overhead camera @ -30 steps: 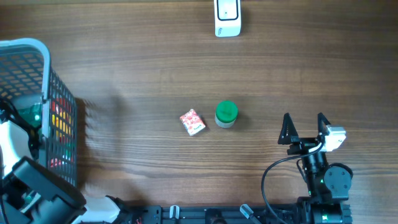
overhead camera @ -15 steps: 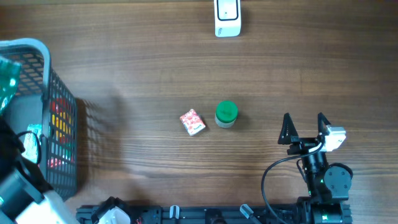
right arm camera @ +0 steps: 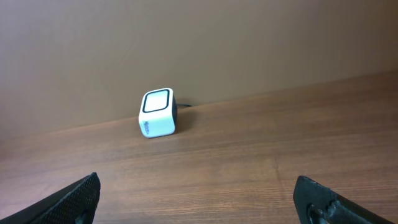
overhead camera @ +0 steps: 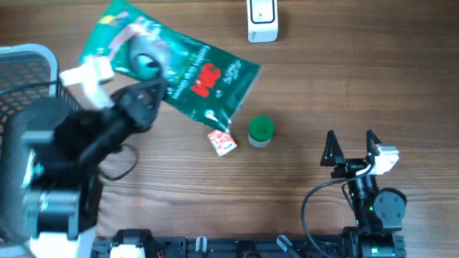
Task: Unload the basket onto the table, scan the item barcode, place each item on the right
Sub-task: 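Grasp the green 3M glove pack from the basket and lay it right of the jar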
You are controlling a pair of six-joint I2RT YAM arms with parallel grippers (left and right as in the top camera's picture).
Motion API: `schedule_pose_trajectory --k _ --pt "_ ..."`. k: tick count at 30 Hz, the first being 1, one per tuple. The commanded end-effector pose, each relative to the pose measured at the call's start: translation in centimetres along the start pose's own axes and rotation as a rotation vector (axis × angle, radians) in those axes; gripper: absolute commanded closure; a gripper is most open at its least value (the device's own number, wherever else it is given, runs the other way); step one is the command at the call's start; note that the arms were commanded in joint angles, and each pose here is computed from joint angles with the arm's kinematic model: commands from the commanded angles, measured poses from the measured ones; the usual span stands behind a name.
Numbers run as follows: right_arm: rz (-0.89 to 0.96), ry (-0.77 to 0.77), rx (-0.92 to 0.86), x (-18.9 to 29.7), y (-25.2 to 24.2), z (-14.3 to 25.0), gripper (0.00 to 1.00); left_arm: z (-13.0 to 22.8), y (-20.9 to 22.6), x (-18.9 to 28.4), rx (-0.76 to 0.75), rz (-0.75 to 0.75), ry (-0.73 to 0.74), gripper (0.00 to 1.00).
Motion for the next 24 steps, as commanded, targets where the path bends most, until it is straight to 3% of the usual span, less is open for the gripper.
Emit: schedule_pose_trajectory --k 1,4,7,10,12,14,17,20,24 --pt "0.006 -0.008 0.012 0.0 -0.1 -0.1 0.00 2.0 1.4 -4.2 0.099 -0.211 0.033 0.96" --pt "0.006 -0.008 0.012 0.0 -0.1 -0.1 0.00 5.4 1.9 -9.0 0.296 -0.408 -0.002 0.96" --pt "0.006 -0.008 0.011 0.0 -0.1 -0.1 0.00 9.4 0.6 -14.3 0.247 -0.415 0.046 0.96" --pt "0.006 -0.008 0.012 0.0 -0.1 -0.1 0.00 14.8 1.6 -19.6 0.409 -0.480 0.094 0.96" --pt "0.006 -0.008 0.011 0.0 -0.1 -0.1 0.00 17.8 2.2 -22.9 0.415 -0.476 0.126 0.96" --pt "0.006 -0.008 0.011 0.0 -0.1 -0.1 0.00 20.6 2.2 -25.5 0.355 -0.420 0.183 0.96" --pt "0.006 -0.008 0.011 0.0 -0.1 -0.1 0.00 24.8 0.8 -27.9 0.118 -0.268 0.329 0.96" --pt "0.006 -0.008 0.012 0.0 -0.1 -0.1 0.00 27.7 0.4 -27.3 0.050 -0.279 0.408 0.96" --pt "0.006 -0.008 0.012 0.0 -0.1 -0.1 0.00 31.3 -1.3 -25.6 -0.212 -0.198 0.551 0.96"
Point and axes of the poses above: each gripper's point midway between its finger pads, its own x axis back along the fingers, its own y axis along the line the jaws close on, z = x × y, the point moved 6 cm from there along x, back along the fingers, and after that the axes turned 6 degrees about -x, right-handed, at the moved point
